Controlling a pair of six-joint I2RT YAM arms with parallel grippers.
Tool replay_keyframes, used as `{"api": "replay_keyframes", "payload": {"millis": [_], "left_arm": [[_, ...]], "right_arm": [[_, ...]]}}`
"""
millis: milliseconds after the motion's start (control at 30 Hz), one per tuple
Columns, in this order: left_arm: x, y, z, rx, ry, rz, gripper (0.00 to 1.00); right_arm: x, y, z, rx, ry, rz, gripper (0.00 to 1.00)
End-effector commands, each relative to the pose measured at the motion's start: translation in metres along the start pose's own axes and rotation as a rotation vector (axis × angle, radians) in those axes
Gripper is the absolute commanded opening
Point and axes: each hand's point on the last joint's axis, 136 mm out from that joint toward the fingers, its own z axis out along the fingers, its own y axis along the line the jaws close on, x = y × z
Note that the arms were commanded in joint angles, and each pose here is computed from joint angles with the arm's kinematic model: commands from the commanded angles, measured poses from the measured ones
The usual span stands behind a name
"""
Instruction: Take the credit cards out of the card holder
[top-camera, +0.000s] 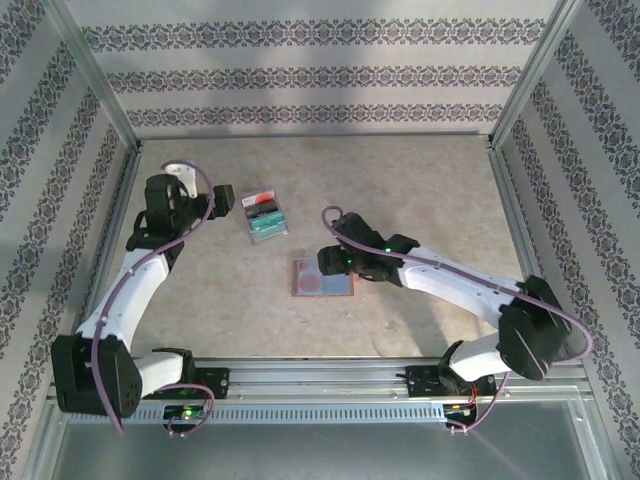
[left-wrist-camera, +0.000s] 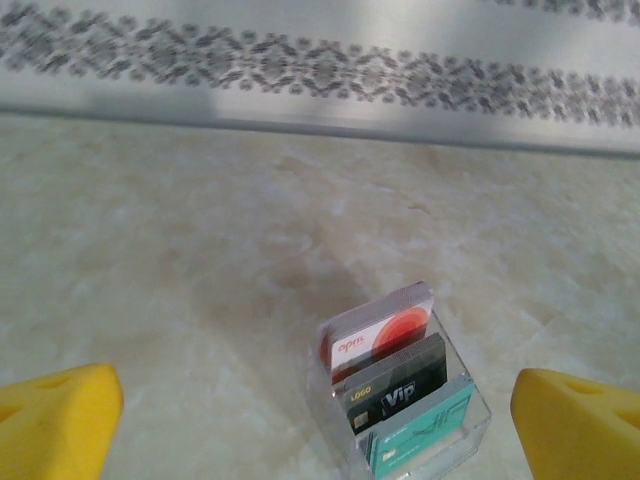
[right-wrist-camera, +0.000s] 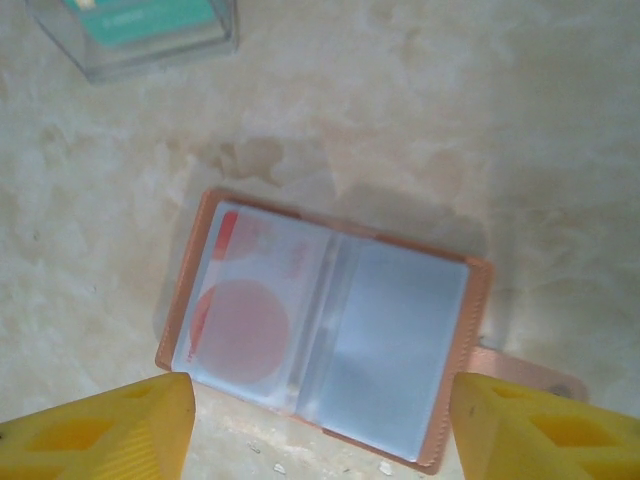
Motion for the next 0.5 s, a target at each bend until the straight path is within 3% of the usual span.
{"api": "replay_keyframes", "payload": {"millis": [0,233,467], "left_arm": [[0.023,0.023,-0.016,-0.107,-0.003,-0.207,0.99],[0.075,0.027,-0.038,-0.114,0.066,-0.307,0.99],[0.086,0.033,-0.048,-0.142,0.061,-0.317,0.99]], "right_arm": [[0.009,0.011,0.012,0.042,0.052,-0.005,0.67],[0.030,0.035,0.049,0.073,0.162,-0.056,0.66],[0.032,0.034,0.067,0.118,0.196,-0.077,0.69]]}}
